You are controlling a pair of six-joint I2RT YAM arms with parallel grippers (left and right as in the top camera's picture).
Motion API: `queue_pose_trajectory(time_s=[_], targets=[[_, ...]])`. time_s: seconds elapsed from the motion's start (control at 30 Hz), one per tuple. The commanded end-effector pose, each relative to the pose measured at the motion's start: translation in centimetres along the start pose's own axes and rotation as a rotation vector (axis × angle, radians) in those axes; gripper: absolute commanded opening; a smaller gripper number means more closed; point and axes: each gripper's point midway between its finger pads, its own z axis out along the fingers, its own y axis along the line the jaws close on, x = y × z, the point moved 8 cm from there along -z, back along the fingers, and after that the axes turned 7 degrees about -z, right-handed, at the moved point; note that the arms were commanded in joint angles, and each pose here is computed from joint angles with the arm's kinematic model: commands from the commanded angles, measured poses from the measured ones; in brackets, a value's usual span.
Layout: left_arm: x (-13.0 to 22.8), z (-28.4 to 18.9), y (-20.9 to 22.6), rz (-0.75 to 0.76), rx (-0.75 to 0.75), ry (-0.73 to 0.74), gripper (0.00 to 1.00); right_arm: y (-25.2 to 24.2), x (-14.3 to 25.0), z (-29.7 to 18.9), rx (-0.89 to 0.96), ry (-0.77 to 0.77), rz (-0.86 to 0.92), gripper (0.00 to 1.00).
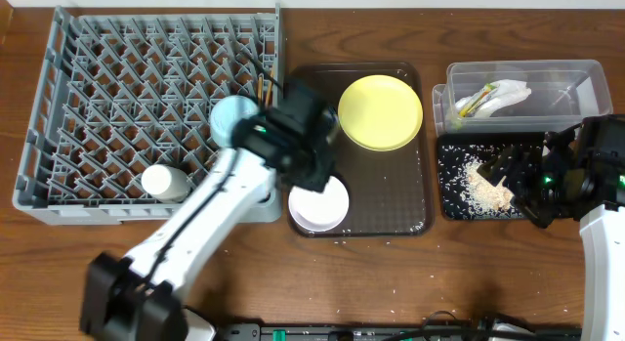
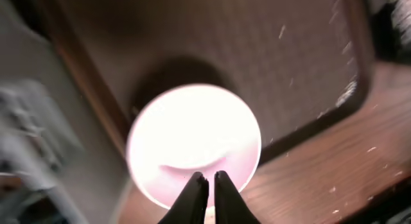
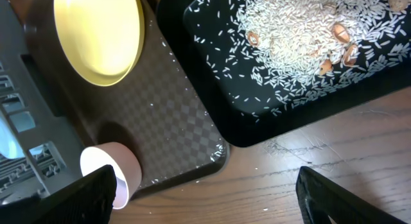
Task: Sort waste into correct bins and load items into the dishwasher
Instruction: 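Move the left gripper to the pink bowl and grasp its rim, then lift the pink bowl and carry it to the grey dish rack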
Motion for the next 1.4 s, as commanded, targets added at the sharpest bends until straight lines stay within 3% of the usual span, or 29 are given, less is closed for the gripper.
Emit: queue_pose_trajectory(time_s=[0.0, 0.13, 0.33, 0.63, 0.73, 0.83, 0.97, 1.37], targets=[[1.4, 3.5, 0.7, -0.066, -0.146, 0.075, 0.08, 0.2, 0.0, -0.1, 0.003, -0.006, -0.027, 0.88], [2.0, 7.2, -0.2, -0.071, -0.135, 0.125, 0.08, 0.2, 0.0, -0.1, 0.003, -0.007, -0.028, 0.88], [2.2, 12.1, -5.4, -0.03, 0.133, 0.176, 0.08, 0.3, -0.2, -0.1, -0.001, -0.018, -0.033, 0.87], [0.1, 9.5, -9.9, 0.023, 0.368, 0.122, 0.08, 0.3, -0.2, -0.1, -0.001, -0.02, -0.034, 0.88], [-0.2, 7.5, -9.5, 0.019, 0.364, 0.097, 0.1, 0.3, -0.2, -0.1, -0.001, -0.019, -0.033, 0.88], [-0.5, 5.6, -7.5, -0.03, 0.302, 0.077, 0.37, 0.3, -0.1, -0.1, 0.0, -0.014, -0.031, 0.88], [-0.8, 4.4, -3.4, -0.121, 0.119, 0.051, 0.49, 0.3, -0.1, -0.1, 0.0, -0.013, -0.031, 0.88], [0.4, 10.3, 0.0, -0.116, 0.005, 0.169, 0.54, 0.3, -0.1, -0.1, -0.001, -0.015, -0.032, 0.88]])
